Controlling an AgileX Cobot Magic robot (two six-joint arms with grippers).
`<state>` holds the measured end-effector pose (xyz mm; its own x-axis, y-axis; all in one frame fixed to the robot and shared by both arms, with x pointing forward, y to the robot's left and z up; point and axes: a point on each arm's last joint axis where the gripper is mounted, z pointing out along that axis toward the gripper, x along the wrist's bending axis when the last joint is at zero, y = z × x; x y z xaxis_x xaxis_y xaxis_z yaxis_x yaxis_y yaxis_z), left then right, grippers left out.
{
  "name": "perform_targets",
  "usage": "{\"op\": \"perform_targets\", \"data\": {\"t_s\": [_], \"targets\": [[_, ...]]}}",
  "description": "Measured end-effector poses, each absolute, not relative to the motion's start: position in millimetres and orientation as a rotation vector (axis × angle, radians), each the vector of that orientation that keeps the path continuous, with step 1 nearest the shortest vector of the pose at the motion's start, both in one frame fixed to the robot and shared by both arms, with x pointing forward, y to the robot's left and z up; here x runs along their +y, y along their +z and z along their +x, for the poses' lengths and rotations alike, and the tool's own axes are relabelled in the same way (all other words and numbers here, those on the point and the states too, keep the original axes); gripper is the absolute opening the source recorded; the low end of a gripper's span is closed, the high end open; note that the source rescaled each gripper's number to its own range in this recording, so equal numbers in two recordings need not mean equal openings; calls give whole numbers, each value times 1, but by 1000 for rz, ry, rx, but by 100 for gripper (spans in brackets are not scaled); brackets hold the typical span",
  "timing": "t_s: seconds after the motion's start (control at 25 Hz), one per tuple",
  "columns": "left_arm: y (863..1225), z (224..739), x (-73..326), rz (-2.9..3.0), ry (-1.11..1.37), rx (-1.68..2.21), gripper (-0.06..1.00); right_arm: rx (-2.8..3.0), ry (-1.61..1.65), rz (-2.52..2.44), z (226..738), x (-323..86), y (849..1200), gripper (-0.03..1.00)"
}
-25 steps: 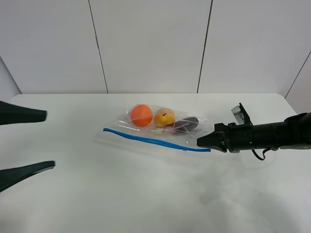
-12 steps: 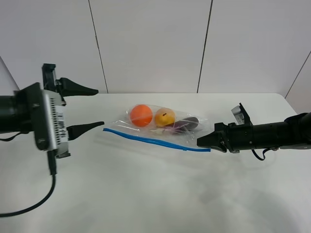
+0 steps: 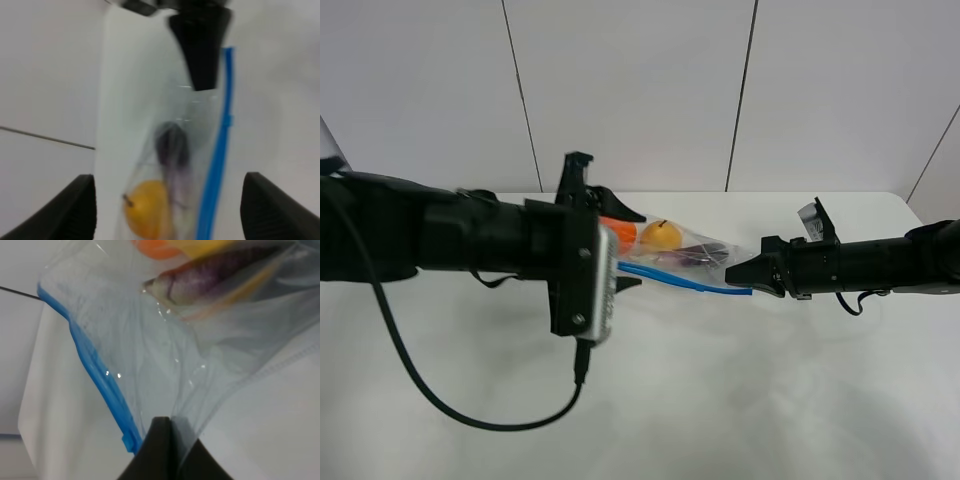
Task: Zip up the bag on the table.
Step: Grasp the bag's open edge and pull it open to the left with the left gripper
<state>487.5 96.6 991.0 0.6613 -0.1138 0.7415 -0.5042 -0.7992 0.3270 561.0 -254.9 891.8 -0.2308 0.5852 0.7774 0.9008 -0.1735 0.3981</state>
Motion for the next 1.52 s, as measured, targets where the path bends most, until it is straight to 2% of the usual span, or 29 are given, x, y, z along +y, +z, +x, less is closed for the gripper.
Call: {"op": "perform_targets", "data": {"t_s": [0.24,0.44,1.12,1.36,1.52], "targets": [[951,494,67,2575,979,-317,94,-1773,-1346,-1698,560,-255,891,0],[949,509,52,2563,974,-186,93,-1775,-1344,-1686,559,-254,892,0],[922,531,24,2549,890,-166,93,-1755,-1352,-1699,560,-254,892,0],[922,537,16,2521,879,-144,86,-1753,-1352,-1701,560,-254,892,0],[924,543,6,2475,844,-86,86,-1748,-1351,-1704,560,-254,892,0]]}}
